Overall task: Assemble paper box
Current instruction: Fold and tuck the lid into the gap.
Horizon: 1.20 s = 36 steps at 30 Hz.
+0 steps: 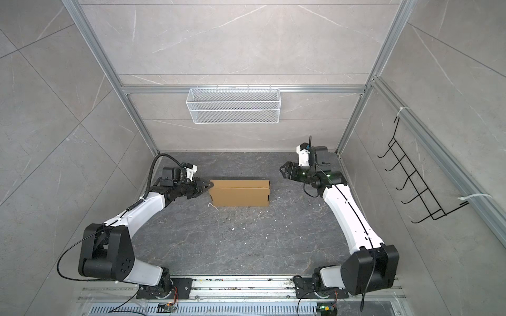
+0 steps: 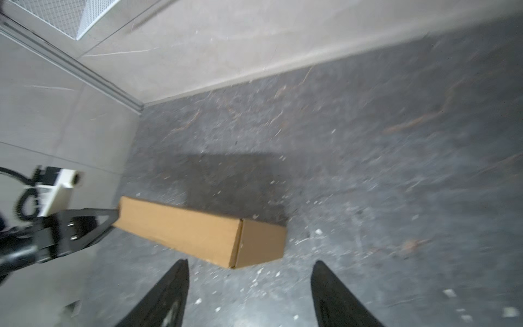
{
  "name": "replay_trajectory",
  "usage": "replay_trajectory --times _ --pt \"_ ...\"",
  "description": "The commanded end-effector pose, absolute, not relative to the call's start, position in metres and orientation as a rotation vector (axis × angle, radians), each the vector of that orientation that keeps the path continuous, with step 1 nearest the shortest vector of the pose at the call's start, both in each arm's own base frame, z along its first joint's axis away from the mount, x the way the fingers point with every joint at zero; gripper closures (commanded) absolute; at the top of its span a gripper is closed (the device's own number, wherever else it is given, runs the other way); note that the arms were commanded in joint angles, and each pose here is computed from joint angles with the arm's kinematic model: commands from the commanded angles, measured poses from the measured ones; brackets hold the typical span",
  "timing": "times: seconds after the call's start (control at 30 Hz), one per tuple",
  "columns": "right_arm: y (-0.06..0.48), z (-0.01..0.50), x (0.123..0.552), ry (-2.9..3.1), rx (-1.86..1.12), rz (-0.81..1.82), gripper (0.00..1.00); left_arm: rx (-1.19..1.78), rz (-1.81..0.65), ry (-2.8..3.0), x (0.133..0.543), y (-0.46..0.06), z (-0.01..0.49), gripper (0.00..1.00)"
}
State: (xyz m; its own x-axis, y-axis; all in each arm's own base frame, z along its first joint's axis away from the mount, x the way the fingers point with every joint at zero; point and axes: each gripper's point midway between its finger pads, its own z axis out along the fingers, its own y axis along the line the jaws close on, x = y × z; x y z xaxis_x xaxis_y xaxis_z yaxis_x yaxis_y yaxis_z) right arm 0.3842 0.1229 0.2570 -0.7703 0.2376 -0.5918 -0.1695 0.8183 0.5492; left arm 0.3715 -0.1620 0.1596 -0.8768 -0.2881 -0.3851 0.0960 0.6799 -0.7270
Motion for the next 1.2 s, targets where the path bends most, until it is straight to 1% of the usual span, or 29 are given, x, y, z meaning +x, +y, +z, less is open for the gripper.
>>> replay_trajectory --times 0.0,0.1,0.2,0.37,0.53,0.7,0.97,1.17 --pt "0.158 0.251 0.367 2.35 0.081 1.241 0.29 -0.28 -0.921 2.684 0.338 -0.144 0.093 0.63" --pt "0.16 0.239 0.369 2.366 0.096 1.265 0.29 -0.282 -0.919 2.683 0.338 -0.143 0.093 0.62" --pt "0.158 0.222 0.37 2.4 0.111 1.228 0.29 -0.285 -0.918 2.683 0.337 -0.143 0.092 0.62" --pt "0.162 0.189 0.372 2.471 0.102 1.176 0.34 -0.291 -0.916 2.686 0.337 -0.143 0.092 0.63" --pt "0.174 0.183 0.377 2.474 0.064 1.214 0.4 -0.288 -0.911 2.686 0.337 -0.143 0.092 0.63" --pt "0.179 0.175 0.38 2.486 0.054 1.25 0.42 -0.293 -0.909 2.69 0.336 -0.142 0.09 0.63" --pt "0.18 0.162 0.381 2.514 0.051 1.25 0.54 -0.294 -0.908 2.688 0.337 -0.142 0.09 0.63" --pt "0.175 0.136 0.379 2.587 0.074 1.187 0.64 -0.291 -0.903 2.7 0.334 -0.142 0.085 0.64"
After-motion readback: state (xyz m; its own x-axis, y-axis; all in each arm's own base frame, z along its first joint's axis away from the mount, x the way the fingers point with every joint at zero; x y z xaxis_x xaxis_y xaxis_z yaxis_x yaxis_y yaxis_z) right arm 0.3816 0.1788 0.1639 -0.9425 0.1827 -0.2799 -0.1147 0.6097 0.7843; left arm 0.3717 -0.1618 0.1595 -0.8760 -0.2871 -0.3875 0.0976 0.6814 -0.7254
